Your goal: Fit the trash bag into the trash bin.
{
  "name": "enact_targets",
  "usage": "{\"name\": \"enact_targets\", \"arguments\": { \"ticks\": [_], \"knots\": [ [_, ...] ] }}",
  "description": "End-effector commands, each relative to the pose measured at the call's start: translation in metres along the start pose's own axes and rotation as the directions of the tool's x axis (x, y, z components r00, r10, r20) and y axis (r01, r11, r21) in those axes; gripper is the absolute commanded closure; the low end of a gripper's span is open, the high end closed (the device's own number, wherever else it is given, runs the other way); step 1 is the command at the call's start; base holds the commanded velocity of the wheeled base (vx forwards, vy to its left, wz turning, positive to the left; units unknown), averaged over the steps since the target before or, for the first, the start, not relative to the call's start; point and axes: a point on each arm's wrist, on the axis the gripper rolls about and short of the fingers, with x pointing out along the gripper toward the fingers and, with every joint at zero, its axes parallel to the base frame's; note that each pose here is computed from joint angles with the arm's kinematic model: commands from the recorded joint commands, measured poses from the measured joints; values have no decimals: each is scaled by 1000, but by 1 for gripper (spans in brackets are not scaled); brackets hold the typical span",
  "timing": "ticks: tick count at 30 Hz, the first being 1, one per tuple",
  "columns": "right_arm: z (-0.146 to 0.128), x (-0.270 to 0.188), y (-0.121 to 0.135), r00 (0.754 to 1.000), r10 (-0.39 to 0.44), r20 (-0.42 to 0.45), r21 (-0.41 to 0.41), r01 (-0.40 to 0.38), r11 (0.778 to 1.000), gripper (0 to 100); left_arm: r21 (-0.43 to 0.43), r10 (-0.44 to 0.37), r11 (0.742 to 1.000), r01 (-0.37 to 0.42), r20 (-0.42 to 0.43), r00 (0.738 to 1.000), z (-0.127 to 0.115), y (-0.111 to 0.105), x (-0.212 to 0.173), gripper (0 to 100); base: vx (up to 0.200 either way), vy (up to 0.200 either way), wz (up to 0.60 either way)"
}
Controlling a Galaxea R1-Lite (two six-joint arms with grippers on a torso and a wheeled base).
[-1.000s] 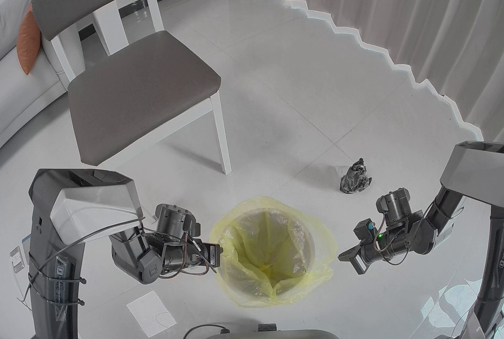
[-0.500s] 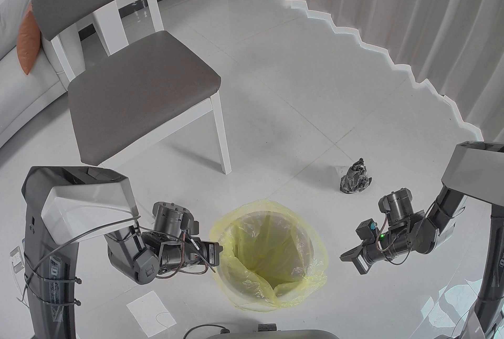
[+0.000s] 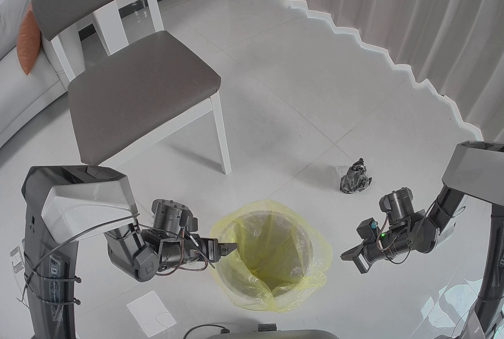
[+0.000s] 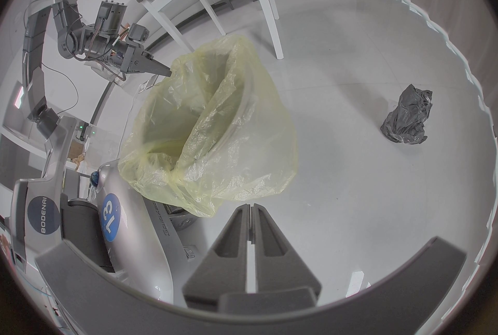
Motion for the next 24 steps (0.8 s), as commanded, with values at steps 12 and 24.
{"name": "enact_targets", "arguments": {
  "ticks": [12,24],
  "knots": [
    [1,0,-1,1000,-1,3,-2,1,1000,100,-21,15,1000,-14,15,1000,3,10,1,100,0,0,0],
    [1,-2,0,1000,-3,5,-14,4,1000,100,-22,11,1000,-11,21,1000,6,9,0,100,0,0,0]
  ]
}}
